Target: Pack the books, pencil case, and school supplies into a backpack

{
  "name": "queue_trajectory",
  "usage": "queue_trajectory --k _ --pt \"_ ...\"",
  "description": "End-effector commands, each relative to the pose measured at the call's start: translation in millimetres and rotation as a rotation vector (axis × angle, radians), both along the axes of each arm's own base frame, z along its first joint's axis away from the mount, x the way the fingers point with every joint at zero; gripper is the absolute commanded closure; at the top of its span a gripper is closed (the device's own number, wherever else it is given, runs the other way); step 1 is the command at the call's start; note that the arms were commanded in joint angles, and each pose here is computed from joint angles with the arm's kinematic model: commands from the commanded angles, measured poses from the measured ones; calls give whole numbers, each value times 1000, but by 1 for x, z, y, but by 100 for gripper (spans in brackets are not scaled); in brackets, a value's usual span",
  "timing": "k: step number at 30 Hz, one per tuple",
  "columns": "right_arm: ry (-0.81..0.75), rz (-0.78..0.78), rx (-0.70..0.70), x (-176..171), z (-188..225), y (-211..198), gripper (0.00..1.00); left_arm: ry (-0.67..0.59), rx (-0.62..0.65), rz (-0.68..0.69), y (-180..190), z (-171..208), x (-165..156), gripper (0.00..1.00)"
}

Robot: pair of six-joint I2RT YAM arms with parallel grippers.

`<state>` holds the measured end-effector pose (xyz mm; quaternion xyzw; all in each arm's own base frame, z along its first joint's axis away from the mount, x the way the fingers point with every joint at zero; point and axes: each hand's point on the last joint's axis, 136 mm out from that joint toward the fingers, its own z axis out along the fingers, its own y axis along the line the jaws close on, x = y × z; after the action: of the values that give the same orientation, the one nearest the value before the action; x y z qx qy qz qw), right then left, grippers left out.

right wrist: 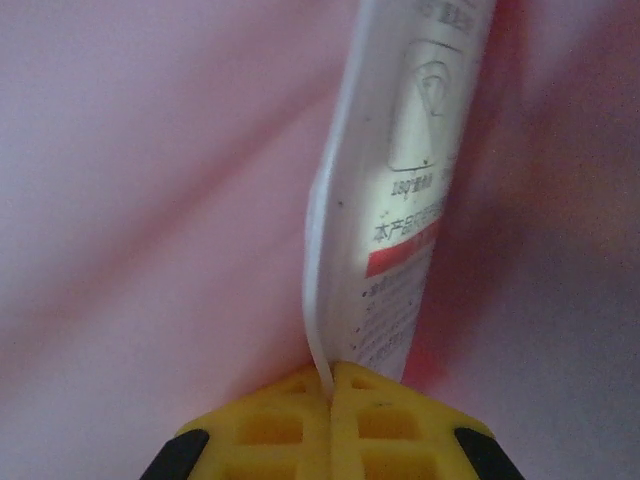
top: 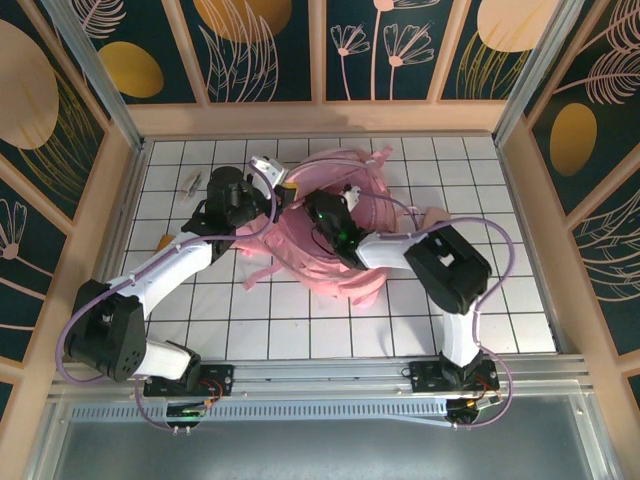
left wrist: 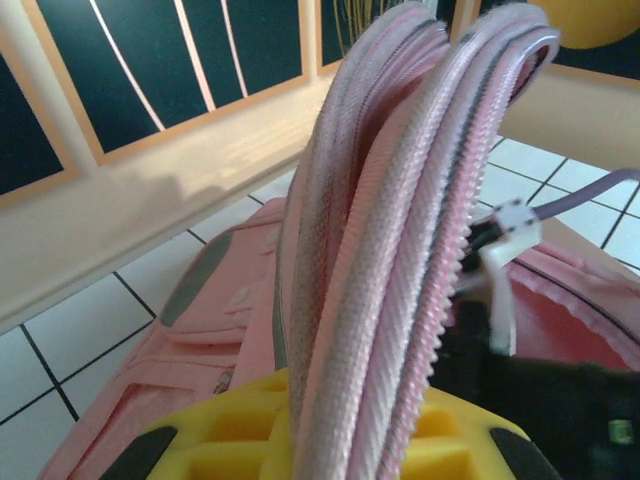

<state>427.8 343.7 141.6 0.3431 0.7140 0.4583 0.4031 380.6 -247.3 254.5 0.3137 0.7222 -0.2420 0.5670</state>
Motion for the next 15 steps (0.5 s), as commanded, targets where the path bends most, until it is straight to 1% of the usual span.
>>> queue_trajectory --k 1,3,4,6,8,9,10,12,14,15 --pt "-81 -60 129 30 17 5 100 -278 -176 -42 -6 109 -7 100" --pt "-37 -48 160 32 -1 10 100 -288 -167 -35 -5 109 -4 100" --pt "-30 -40 169 31 -5 12 98 -295 -158 -33 -5 109 -4 100" --pt "-8 -29 149 29 -10 11 88 -305 -141 -23 -4 106 -1 100" --pt "39 -12 108 28 -10 8 74 -317 -122 -25 -5 105 1 100" --pt "53 0 101 26 -8 5 70 -322 -114 -25 -5 104 2 100" --pt "80 11 101 23 -7 1 62 -323 -111 -17 -4 104 3 100" --pt "121 45 94 15 1 -6 50 -327 -104 -2 -3 104 7 100" --pt "180 70 52 0 8 -17 37 -324 -96 12 -2 102 13 100" --pt "205 81 45 -6 13 -23 34 -321 -94 18 -1 101 14 100"
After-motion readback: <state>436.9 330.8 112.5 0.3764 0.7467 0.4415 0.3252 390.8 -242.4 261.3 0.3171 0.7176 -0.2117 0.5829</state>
